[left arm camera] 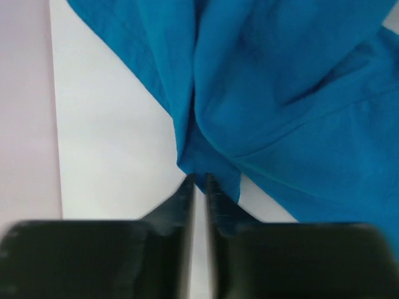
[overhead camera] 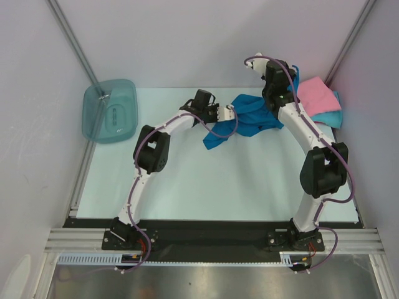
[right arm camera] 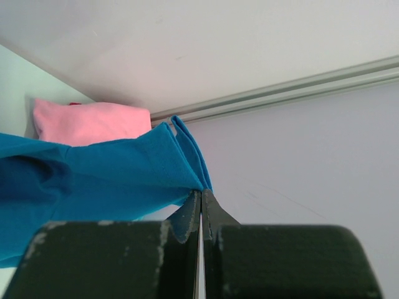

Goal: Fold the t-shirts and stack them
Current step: Flatten the tshirt out

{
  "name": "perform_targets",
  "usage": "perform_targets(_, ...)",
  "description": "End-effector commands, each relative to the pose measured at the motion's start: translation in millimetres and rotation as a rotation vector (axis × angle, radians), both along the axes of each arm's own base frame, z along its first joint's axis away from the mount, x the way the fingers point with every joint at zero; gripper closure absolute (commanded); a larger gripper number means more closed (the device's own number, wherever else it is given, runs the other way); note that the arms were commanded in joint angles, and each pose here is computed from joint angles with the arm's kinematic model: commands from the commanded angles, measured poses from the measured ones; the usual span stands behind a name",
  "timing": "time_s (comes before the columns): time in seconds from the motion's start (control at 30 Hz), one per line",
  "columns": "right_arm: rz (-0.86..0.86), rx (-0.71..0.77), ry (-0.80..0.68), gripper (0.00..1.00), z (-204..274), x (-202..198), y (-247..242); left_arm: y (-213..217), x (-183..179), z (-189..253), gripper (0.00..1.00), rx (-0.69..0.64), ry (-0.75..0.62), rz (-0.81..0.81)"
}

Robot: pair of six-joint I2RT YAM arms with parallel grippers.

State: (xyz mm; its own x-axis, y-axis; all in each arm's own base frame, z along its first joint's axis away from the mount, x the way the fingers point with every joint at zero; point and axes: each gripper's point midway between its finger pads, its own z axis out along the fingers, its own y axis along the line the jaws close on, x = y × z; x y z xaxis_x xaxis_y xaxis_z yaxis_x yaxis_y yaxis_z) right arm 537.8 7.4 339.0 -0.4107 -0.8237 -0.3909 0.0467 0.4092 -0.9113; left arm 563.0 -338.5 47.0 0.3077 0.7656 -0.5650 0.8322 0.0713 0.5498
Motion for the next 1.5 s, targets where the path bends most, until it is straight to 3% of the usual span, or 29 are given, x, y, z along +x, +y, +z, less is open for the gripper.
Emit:
perform_targets(0.0, 0.0, 0.021, -0.12, 1.0, 40, 1, 2, -11, -7, -1, 0.89, 0.003, -0.015, -0.073)
perform_targets(0.03, 0.0, 0.019, -0.121, 1.0, 41, 1, 2, -11, -7, -1, 1.0, 0.005, -0.017, -0.074)
perform_targets(0.23, 0.009, 0.018, -0.106, 1.0, 35, 1, 5, -4, 3, 14, 1.0, 0.0, -0.034, 0.004)
perform_targets(0.5, 0.029, 0.032, -0.067, 1.0, 12, -1, 9, 57, 63, 112, 1.0, -0.022, -0.22, 0.312)
perform_targets(0.57, 0.03, 0.036, -0.059, 1.0, 7, -2, 8, 68, 65, 146, 1.0, -0.059, -0.262, 0.353)
perform_targets(0.7, 0.032, 0.022, -0.006, 1.0, -13, -2, 6, 82, 55, 167, 1.0, -0.038, -0.277, 0.369)
perform_targets(0.73, 0.043, 0.026, 0.012, 0.86, -19, -2, 7, 82, 52, 168, 1.0, -0.043, -0.27, 0.362)
perform_targets(0.77, 0.04, 0.026, 0.032, 0.55, -26, -2, 6, 83, 48, 174, 1.0, -0.046, -0.274, 0.358)
perform_targets(0.8, 0.032, 0.026, 0.056, 0.14, -38, -3, 4, 84, 45, 165, 1.0, -0.035, -0.257, 0.358)
perform_targets(0.83, 0.024, 0.049, 0.077, 0.01, -46, -4, 2, 84, 43, 163, 1.0, -0.041, -0.246, 0.363)
perform_targets(1.0, 0.022, 0.165, 0.196, 0.0, -67, -16, -3, 71, 25, 133, 0.99, -0.042, -0.152, 0.292)
perform_targets(1.03, 0.03, 0.179, 0.22, 0.0, -72, -18, -1, 67, 23, 125, 0.82, -0.038, -0.14, 0.269)
perform_targets(1.17, 0.01, 0.174, 0.257, 0.0, -79, -27, -5, 44, 15, 85, 0.49, 0.025, -0.124, 0.177)
perform_targets(1.33, 0.031, 0.227, 0.319, 0.0, -94, -36, 15, 20, 10, 58, 0.3, -0.003, -0.156, 0.14)
perform_targets(1.47, 0.012, 0.206, 0.361, 0.0, -113, -41, 19, 6, 15, 76, 0.21, -0.157, -0.148, 0.184)
